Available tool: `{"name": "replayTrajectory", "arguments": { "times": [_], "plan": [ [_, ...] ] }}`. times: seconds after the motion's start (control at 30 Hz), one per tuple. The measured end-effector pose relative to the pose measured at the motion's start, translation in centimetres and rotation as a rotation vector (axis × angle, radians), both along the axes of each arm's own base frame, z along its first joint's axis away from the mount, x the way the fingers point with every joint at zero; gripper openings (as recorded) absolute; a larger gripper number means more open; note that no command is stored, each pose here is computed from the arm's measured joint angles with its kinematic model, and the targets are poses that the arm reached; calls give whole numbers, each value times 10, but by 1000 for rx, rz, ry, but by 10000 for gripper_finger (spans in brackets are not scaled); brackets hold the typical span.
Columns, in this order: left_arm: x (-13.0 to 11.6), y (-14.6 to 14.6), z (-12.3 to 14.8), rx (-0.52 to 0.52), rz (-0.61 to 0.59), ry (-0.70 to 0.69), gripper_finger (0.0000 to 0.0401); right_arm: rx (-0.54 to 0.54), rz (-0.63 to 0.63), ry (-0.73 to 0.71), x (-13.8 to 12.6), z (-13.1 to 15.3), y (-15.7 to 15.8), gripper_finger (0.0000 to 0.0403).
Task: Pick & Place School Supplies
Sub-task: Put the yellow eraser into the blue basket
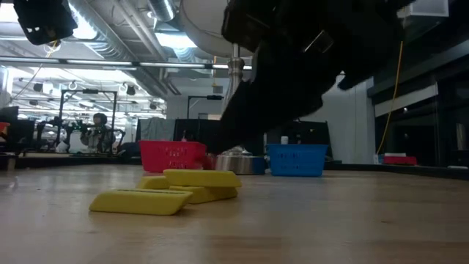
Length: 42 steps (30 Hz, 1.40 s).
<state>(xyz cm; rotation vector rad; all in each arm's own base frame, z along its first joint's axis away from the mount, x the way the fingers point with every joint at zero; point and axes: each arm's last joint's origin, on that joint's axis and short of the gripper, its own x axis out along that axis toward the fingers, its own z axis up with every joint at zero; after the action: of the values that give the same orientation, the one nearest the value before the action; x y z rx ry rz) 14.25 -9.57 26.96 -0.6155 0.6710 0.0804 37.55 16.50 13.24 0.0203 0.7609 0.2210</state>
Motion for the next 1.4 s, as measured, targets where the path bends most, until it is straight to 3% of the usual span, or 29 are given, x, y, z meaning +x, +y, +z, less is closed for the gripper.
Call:
{"name": "replayTrajectory", "arguments": {
  "times": [1.1, 1.27, 1.4],
  "plan": [
    [0, -1, 0, -48, 14, 14, 203, -29, -59, 18, 5, -27, 0, 147],
    [0, 0, 0, -50, 18, 14, 203, -29, -73, 17, 5, -27, 0, 112],
    [0, 0, 0, -50, 29, 10, 203, -23, -112, 14, 5, -27, 0, 48]
  ]
}}
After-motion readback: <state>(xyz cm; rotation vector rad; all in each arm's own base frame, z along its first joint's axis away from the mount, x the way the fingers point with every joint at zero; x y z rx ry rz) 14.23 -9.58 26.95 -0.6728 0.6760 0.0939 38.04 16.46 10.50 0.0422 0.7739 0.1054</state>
